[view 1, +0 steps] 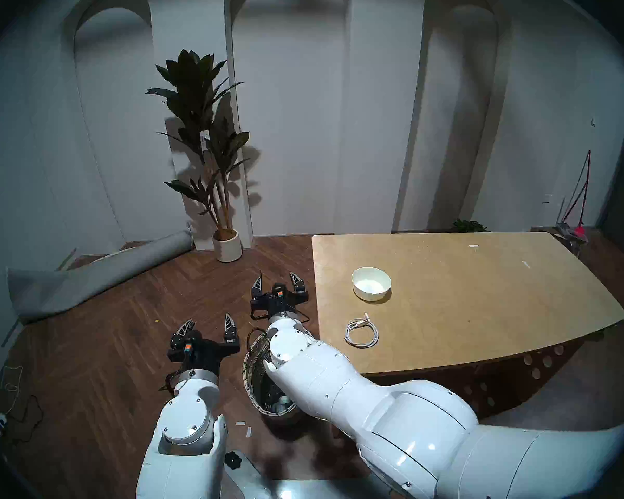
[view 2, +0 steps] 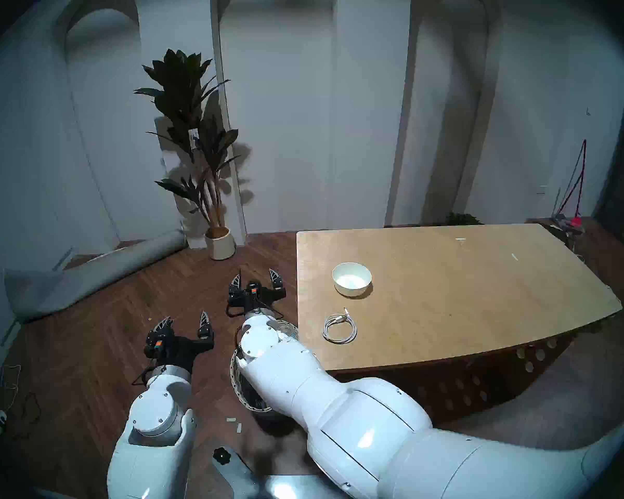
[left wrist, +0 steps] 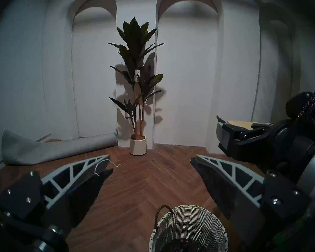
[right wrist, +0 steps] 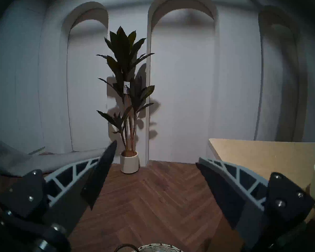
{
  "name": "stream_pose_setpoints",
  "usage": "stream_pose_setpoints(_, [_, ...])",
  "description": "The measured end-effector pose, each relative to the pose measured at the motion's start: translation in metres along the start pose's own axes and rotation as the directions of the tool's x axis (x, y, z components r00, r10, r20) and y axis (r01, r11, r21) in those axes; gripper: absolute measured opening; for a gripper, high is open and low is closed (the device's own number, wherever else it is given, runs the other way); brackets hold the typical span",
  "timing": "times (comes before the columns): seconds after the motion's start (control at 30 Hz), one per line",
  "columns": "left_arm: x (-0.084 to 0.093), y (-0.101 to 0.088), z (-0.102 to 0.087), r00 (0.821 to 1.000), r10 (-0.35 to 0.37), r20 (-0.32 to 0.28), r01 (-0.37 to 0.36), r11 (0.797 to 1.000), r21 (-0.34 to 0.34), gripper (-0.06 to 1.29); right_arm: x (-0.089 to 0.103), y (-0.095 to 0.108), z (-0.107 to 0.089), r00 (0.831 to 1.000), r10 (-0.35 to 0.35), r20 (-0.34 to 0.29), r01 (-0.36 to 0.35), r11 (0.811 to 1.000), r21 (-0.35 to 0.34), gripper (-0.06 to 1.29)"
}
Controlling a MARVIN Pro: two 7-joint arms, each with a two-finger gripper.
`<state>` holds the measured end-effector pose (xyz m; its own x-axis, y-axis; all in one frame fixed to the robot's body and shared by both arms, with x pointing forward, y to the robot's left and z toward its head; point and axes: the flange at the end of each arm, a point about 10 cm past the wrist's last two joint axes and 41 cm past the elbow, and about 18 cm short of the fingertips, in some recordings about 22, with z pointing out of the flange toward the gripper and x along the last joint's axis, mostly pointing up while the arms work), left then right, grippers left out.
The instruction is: Load the items into the basket from the rear
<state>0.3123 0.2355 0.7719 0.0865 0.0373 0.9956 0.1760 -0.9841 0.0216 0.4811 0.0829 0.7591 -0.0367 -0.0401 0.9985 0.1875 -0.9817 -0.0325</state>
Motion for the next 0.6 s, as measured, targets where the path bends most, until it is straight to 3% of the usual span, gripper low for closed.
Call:
stream_pose_setpoints(0.2, [-0.001,0.005,0.001,0.998,0.047,0.036,-0.045,0.997,-0.057,1.23,0.041,0.004,0.022,0.991,0.092,-0.099,-0.099,0.993,-0.065,1.22])
stream_pose_setpoints(0.33, [0.005,0.011,0.003,0.997,0.068,0.036,-0.064,0.993,-0.099,1.23,0.08,0.009,0.04,0.971,0.137,-0.196,-0.158,0.982,-0.099,1.22])
stream_pose_setpoints(0.6, [0.027,0.023,0.008,0.997,0.082,0.01,-0.079,0.981,-0.178,1.23,0.145,0.055,0.072,0.925,0.148,-0.351,-0.227,0.954,-0.195,1.22])
